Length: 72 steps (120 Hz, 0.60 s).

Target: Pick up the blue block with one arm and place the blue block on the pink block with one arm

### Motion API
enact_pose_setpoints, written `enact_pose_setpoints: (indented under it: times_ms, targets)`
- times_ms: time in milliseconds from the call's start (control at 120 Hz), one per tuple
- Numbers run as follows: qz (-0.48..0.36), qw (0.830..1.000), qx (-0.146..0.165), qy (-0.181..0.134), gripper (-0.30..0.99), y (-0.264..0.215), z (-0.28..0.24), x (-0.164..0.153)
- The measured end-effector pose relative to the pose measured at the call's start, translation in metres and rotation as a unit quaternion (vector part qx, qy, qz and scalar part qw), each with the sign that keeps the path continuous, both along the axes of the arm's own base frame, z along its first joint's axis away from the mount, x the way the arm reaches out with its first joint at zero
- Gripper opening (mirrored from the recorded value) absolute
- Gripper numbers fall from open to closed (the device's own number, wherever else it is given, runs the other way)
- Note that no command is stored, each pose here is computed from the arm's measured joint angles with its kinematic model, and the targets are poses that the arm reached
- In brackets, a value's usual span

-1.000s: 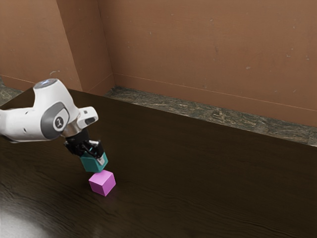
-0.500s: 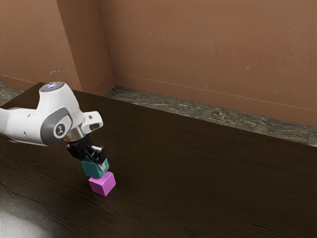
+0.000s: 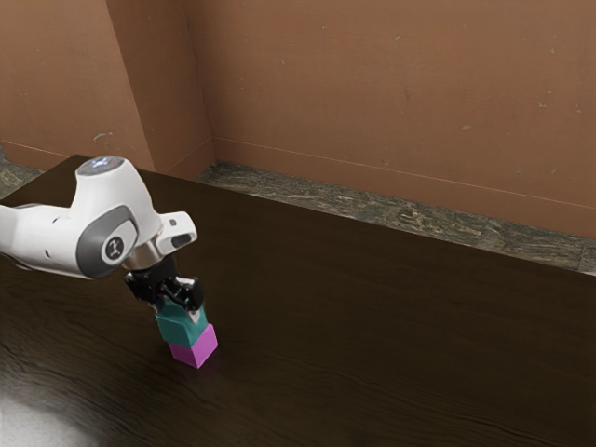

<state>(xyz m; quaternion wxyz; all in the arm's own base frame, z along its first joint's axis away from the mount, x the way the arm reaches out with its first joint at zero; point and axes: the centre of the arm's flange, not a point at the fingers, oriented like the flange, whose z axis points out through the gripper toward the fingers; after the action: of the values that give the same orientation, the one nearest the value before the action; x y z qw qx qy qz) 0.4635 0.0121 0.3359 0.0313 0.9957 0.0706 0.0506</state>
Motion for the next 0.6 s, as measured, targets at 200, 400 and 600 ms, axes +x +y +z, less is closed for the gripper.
enact_pose_setpoints:
  times_ms: [200,400,600]
  targets:
    - [0.001,1.000,0.001,-0.020,0.59,0.000,0.019,0.000]
    - [-0.014,0.988,0.042,-0.146,0.65,0.010,0.159,0.027]
    - [-0.001,0.988,0.049,-0.143,0.68,0.030,0.284,0.046]
